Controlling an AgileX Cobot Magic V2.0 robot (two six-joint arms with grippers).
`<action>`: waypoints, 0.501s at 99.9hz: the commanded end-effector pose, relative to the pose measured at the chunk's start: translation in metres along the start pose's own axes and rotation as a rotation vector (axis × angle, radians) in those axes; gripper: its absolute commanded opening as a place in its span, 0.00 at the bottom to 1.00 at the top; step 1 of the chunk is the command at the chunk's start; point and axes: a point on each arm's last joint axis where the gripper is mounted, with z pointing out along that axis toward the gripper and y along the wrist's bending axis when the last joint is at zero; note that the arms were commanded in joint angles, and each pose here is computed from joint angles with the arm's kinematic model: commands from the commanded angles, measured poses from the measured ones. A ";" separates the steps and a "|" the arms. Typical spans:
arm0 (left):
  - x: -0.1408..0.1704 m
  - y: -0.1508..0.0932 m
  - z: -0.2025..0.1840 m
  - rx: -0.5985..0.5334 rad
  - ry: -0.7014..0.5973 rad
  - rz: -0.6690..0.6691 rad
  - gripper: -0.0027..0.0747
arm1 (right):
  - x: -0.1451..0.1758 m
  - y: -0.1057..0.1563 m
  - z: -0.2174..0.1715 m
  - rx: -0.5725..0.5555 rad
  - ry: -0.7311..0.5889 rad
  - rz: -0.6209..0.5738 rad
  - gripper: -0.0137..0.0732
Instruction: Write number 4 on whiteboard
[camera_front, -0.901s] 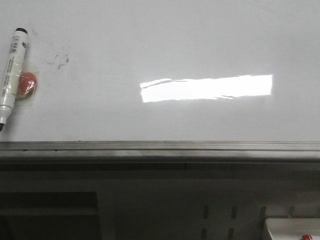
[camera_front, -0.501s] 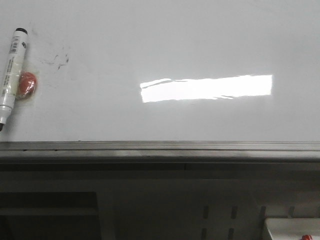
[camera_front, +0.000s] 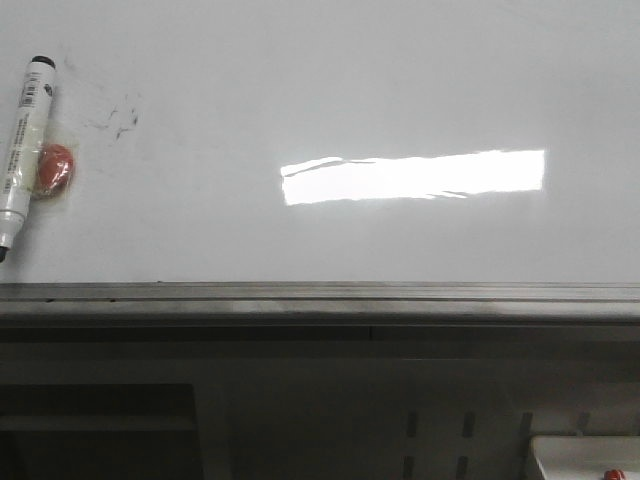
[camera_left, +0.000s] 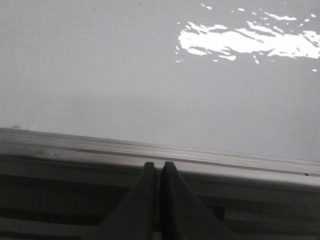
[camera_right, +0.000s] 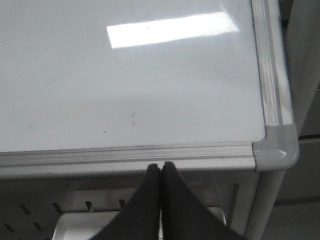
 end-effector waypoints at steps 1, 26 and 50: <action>0.005 0.001 0.002 0.002 -0.044 0.013 0.01 | 0.005 -0.001 0.002 0.012 -0.015 -0.029 0.08; 0.000 0.000 0.002 0.007 -0.099 0.030 0.01 | -0.002 -0.001 0.001 0.010 -0.097 -0.035 0.08; -0.007 -0.001 0.001 0.020 -0.173 0.027 0.01 | -0.004 -0.001 0.001 0.010 -0.111 -0.035 0.08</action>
